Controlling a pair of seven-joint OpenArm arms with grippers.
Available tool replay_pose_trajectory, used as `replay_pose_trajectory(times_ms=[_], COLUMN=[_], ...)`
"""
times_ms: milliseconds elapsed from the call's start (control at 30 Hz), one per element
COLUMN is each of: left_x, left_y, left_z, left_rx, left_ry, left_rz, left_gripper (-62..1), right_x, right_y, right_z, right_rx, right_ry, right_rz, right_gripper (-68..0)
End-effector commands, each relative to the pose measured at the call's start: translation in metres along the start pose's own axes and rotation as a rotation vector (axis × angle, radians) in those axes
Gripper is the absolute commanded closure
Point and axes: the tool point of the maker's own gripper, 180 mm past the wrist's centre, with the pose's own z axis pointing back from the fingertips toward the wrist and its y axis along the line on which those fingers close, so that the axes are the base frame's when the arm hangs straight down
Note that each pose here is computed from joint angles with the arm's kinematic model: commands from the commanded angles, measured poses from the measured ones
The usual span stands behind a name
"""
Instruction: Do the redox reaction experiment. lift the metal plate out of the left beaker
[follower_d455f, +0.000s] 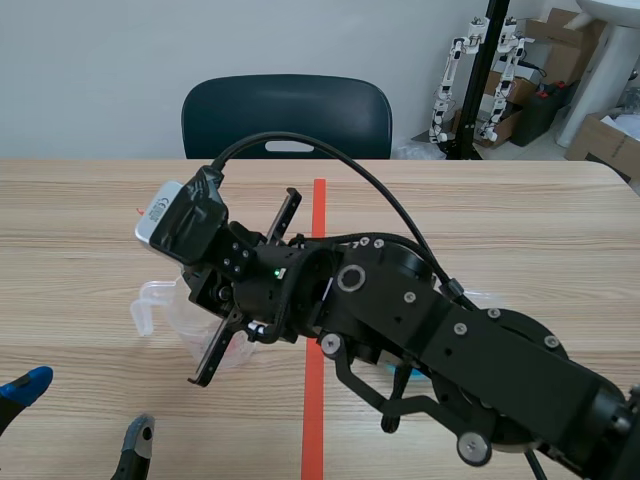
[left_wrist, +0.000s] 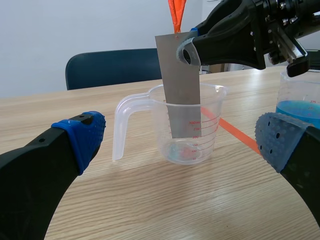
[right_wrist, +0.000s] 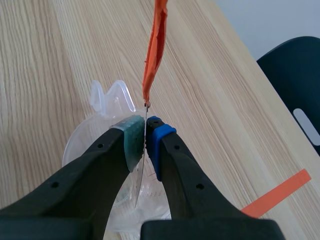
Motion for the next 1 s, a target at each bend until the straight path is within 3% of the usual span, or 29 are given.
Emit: replay_pose_trajectory(times_ms=[0,400,533,767,967], left_x=[0.0045,0.0045,0.0045,0.0045,0.0045], left_y=[0.0009,0.0009,0.0009,0.0009,0.0009], left_z=[0.0009,0.0009,0.0009,0.0009,0.0009], left_rx=[0.004,0.004,0.004,0.004,0.004], left_ry=[-0.017,-0.017,-0.017,-0.017,-0.017], left_rz=[-0.003,-0.003,-0.003,-0.003,-0.003], left_gripper=[-62.3,-62.3,-62.3,-62.3,-62.3], right_x=[0.0114,0.0116,0.0116,0.0163,0.016], right_y=[-0.013,-0.0128,-0.0128,-0.0149,-0.0209], right_z=[0.0001,0.0001,0.0001,0.0013,0.0023], right_rx=[-0.026,-0.025,-0.025,-0.024,-0.036], right_ry=[-0.035,-0.035,-0.036,-0.069,-0.073], right_rz=[-0.017,-0.029,-0.03,-0.165,-0.219], right_gripper=[-0.5,-0.7,-5.9,-5.9,-6.0])
